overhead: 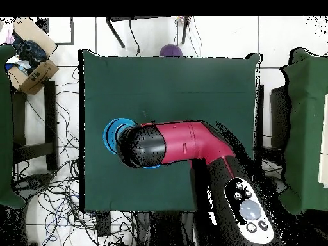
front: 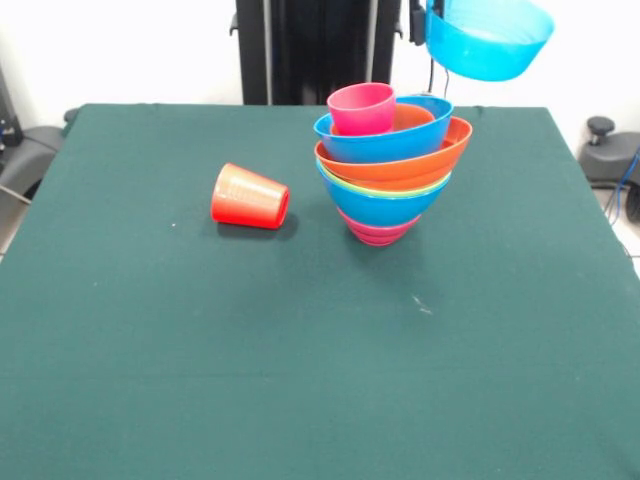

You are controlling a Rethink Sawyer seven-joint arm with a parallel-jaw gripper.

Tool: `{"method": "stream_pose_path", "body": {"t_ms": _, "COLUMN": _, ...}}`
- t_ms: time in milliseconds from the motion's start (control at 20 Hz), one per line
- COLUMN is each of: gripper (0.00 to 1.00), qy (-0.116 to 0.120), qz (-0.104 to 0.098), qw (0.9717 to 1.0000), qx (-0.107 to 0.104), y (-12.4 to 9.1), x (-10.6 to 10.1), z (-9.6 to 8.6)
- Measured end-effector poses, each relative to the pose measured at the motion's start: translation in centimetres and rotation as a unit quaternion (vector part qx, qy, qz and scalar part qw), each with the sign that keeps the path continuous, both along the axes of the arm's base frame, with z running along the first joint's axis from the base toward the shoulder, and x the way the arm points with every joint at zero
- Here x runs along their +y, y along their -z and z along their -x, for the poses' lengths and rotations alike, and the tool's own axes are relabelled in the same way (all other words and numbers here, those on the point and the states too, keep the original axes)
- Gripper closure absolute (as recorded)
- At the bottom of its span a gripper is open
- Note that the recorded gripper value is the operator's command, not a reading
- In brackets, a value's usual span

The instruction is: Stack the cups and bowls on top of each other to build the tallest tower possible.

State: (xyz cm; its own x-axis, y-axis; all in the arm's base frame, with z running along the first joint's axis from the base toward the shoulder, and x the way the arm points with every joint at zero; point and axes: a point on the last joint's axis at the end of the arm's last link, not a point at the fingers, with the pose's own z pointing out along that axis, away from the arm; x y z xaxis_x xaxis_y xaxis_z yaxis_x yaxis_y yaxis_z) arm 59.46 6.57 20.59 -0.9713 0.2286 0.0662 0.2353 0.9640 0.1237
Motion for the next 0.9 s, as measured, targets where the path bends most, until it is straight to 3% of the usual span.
{"method": "stream_pose_path", "body": {"t_ms": 600, "gripper": 1.0, "qy": -0.004, "qz": 0.009, "qw": 0.9999, "qx": -0.006, "y": 0.6, "x": -3.9, "z": 0.5}}
{"method": "stream_pose_path", "body": {"t_ms": 900, "gripper": 1.0, "qy": 0.009, "qz": 0.01, "qw": 0.9999, "qx": -0.01, "y": 1.0, "x": -7.6, "z": 0.6}}
